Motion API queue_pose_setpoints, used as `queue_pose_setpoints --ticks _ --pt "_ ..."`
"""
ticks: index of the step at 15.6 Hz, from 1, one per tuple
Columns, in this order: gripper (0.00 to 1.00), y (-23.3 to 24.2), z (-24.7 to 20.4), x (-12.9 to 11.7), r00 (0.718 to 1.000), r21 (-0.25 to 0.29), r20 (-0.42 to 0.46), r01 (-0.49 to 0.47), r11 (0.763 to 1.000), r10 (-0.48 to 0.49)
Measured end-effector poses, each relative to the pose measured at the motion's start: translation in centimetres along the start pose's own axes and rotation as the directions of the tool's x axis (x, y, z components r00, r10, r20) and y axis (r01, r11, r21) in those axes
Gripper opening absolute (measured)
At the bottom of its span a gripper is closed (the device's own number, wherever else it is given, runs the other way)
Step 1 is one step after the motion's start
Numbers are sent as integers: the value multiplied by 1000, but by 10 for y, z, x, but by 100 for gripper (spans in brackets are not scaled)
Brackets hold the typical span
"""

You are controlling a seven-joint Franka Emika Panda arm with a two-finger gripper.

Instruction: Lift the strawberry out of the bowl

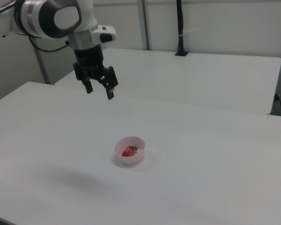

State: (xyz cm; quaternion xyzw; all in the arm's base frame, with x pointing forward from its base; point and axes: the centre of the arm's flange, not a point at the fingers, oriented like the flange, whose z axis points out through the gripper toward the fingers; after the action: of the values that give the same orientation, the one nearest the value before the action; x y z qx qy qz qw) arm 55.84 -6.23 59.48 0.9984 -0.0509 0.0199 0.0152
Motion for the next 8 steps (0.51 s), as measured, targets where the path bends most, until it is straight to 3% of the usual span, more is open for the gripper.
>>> queue_pose_setpoints --ticks 3,8 --pt "100 4 2 0 999 -1 5 33 999 -33" --pt "100 19 38 10 985 -4 35 171 985 -171"
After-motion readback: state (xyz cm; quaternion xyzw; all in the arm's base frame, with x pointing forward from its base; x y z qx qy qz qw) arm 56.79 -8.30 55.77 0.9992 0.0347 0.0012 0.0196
